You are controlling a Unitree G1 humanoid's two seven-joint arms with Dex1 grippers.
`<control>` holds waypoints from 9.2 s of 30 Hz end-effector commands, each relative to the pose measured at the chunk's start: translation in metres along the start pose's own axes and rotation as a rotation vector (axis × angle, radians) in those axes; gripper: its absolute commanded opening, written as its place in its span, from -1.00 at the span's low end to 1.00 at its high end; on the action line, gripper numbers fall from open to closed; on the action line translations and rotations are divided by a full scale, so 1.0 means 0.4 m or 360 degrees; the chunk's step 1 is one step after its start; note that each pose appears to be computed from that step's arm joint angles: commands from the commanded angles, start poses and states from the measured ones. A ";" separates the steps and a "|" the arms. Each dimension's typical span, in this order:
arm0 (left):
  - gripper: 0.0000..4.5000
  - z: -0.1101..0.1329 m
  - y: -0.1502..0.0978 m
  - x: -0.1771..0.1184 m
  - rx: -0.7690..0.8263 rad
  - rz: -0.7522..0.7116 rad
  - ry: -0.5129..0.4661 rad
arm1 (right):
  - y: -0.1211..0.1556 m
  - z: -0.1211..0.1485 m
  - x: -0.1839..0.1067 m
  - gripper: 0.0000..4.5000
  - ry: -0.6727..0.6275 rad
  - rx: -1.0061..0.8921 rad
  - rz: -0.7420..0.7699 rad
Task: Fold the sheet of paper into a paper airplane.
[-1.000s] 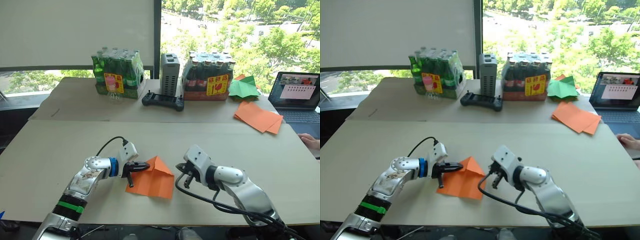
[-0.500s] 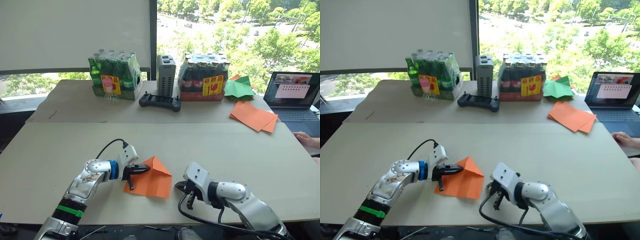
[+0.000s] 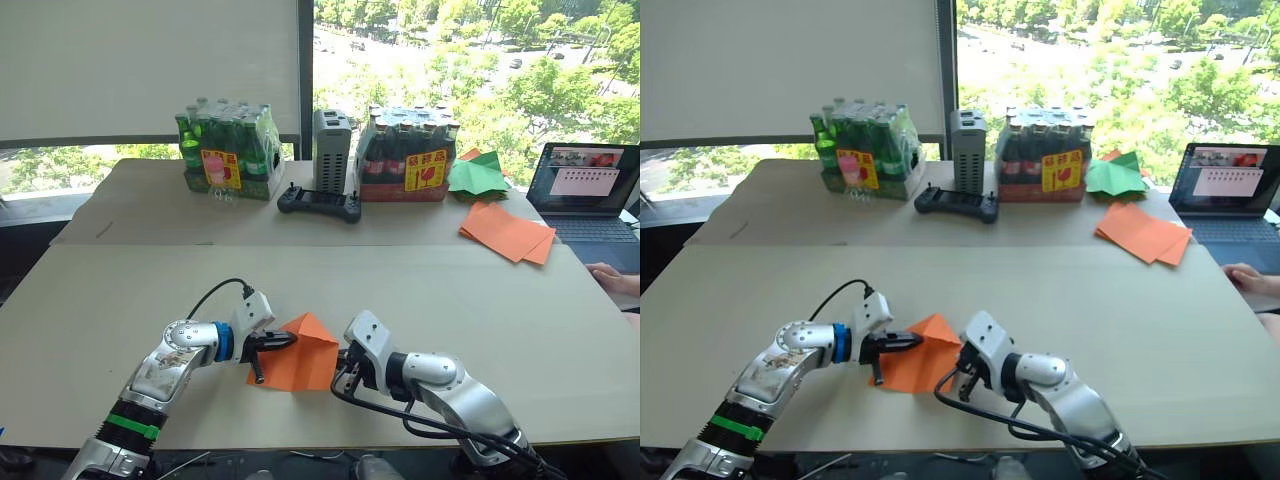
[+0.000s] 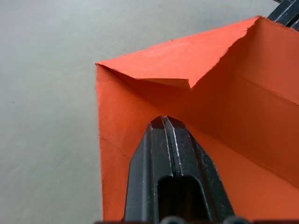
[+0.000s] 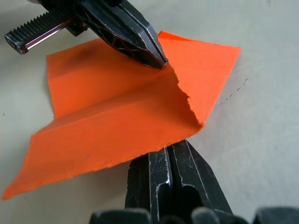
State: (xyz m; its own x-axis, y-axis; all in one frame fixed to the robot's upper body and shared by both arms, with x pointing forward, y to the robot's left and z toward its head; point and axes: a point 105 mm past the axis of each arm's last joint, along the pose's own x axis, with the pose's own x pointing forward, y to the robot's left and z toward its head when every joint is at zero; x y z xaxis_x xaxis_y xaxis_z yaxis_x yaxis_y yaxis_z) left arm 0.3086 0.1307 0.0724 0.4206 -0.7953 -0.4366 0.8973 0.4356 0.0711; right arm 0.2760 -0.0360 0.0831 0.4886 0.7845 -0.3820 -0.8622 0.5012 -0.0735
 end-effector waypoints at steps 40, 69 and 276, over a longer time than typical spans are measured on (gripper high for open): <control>-0.99 0.025 -0.041 0.040 0.0026 -0.0164 0.0022 | -0.011 0.087 0.084 -1.00 -0.0180 -0.0063 -0.0036; -0.99 -0.028 0.001 0.020 -0.0031 -0.0094 0.0147 | -0.034 0.086 0.065 -1.00 -0.0181 -0.0020 -0.0079; 0.42 0.174 0.043 0.013 0.2124 -0.0813 -0.0013 | -0.056 0.079 -0.052 -1.00 -0.0191 -0.0171 -0.0284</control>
State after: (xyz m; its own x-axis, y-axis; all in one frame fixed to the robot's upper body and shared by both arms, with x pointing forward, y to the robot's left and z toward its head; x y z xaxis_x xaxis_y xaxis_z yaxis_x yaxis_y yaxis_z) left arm 0.3348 0.1068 0.1260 0.0141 -0.7367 -0.6761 0.4307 -0.6057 0.6690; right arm 0.2905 -0.0540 0.1080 0.6289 0.7243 -0.2825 -0.7770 0.5981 -0.1964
